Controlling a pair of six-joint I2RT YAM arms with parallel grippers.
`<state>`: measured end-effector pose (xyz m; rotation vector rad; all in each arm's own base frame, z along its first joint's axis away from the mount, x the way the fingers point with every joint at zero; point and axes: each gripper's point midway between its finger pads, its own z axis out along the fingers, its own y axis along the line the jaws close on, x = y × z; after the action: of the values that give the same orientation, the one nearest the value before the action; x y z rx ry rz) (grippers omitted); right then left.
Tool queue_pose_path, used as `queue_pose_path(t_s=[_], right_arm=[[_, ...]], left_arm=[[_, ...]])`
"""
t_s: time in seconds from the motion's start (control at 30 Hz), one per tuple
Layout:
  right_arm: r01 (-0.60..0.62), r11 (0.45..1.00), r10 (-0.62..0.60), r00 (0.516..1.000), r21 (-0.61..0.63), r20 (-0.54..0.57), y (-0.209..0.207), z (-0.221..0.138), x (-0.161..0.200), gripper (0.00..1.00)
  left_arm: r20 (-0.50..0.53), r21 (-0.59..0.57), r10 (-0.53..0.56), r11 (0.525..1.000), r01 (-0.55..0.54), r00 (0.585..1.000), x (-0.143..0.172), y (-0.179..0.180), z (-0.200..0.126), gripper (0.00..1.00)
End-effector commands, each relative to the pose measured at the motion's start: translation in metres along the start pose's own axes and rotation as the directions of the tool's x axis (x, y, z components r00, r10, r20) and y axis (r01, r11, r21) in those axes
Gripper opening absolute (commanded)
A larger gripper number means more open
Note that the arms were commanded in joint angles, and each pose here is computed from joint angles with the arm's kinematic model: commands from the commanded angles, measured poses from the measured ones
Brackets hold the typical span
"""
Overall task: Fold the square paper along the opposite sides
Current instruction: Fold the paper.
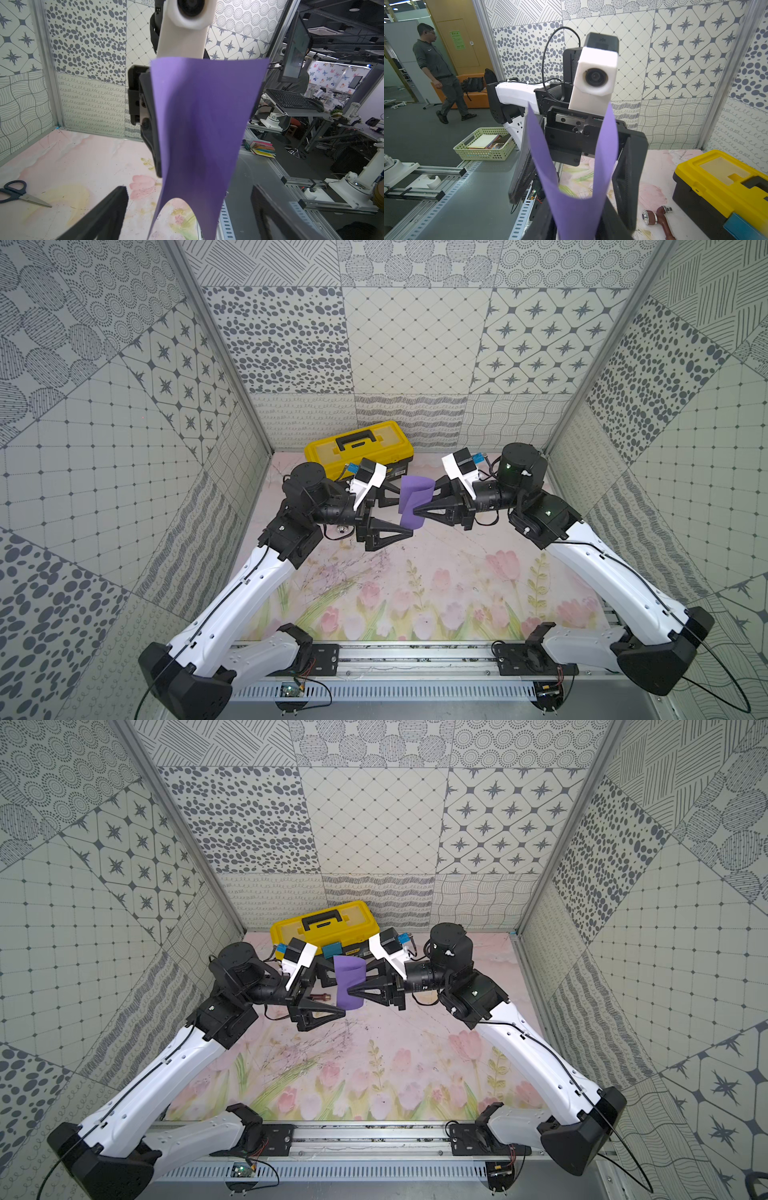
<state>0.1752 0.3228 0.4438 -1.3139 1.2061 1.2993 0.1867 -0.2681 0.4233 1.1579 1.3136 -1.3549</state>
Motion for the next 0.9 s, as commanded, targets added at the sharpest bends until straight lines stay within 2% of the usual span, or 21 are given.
queue_pose_path(t_s=[0.0,0.17,0.33,0.43,0.87], right_arm=[[0.057,0.998,-0.057,0.998,0.007,0.028,0.0004,-0.0004,-0.0134,0.34],[0.057,0.998,-0.058,0.998,0.017,0.024,-0.0016,-0.0005,-0.0108,0.35],[0.054,0.998,-0.055,0.998,0.018,0.022,-0.0024,0.0000,-0.0088,0.37],[0.053,0.998,-0.053,0.998,0.018,0.020,-0.0023,-0.0001,-0.0078,0.37],[0.054,0.998,-0.055,0.998,0.020,0.020,-0.0025,0.0003,-0.0073,0.39]], left_arm=[[0.004,0.057,0.034,0.998,-0.034,0.999,-0.0058,-0.0134,0.0021,0.92],[0.000,0.051,0.038,0.998,-0.038,0.999,-0.0064,-0.0163,0.0028,0.82],[-0.004,0.038,0.044,0.998,-0.044,0.999,-0.0060,-0.0167,0.0036,0.60],[-0.004,0.026,0.046,0.999,-0.046,0.999,-0.0062,-0.0153,0.0036,0.51],[-0.003,0.005,0.046,0.999,-0.046,0.999,-0.0062,-0.0119,0.0044,0.47]])
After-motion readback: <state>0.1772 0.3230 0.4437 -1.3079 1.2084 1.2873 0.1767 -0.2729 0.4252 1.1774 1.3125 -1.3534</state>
